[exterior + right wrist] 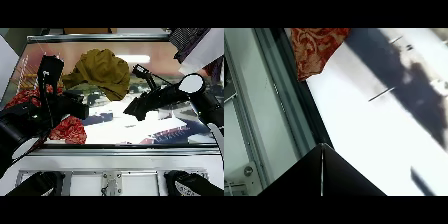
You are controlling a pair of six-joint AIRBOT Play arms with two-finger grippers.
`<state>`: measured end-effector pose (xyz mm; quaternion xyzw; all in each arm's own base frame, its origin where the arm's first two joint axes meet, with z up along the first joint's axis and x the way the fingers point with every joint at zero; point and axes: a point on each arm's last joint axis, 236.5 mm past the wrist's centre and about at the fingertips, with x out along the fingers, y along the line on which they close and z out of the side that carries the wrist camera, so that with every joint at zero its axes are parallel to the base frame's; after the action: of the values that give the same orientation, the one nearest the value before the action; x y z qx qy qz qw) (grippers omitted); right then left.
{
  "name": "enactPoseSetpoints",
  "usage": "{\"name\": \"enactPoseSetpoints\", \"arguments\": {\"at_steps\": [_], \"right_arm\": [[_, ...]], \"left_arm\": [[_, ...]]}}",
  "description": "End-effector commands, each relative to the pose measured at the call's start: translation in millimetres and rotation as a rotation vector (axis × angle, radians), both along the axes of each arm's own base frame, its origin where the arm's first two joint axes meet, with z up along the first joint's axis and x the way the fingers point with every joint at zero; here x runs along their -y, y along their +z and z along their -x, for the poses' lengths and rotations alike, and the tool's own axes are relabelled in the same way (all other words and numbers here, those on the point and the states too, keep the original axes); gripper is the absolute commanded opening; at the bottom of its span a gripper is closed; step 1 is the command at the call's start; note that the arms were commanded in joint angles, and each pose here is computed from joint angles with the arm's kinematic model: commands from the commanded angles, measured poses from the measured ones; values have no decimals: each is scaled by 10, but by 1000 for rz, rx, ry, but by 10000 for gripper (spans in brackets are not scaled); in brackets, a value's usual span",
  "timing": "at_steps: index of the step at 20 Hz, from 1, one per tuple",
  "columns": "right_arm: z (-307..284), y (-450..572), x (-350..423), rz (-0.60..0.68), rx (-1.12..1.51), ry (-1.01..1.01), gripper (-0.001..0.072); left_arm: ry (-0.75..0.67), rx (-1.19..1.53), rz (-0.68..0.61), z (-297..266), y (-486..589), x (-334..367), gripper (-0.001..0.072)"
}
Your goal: Fold the clothes and pants, and hang the long-sleeved shirts on hangers.
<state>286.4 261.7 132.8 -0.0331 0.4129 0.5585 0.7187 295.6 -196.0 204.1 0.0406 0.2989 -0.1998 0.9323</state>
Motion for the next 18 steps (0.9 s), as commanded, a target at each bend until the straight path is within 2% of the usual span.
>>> {"name": "enactPoseSetpoints", "arguments": {"at_steps": [1, 10, 11, 12, 13, 15, 18], "right_arm": [[3, -1, -3, 0, -1, 1, 16], [3, -1, -3, 0, -1, 1, 16], [3, -1, -3, 0, -1, 1, 16], [3, -1, -3, 0, -1, 1, 16], [3, -1, -3, 0, -1, 1, 16], [3, -1, -3, 0, -1, 1, 16], [3, -1, -3, 0, -1, 1, 16]], "left_arm": [[0, 0, -1, -1, 0, 0, 13], [1, 8, -9, -14, 7, -15, 13], [3, 53, -71, -76, 40, -102, 60], [18, 108, -158, -159, 87, -243, 431], [85, 154, -226, -281, 154, -480, 703], [256, 120, -346, -478, 68, -1106, 682], [569, -90, -449, -616, -368, -2255, 683]]}}
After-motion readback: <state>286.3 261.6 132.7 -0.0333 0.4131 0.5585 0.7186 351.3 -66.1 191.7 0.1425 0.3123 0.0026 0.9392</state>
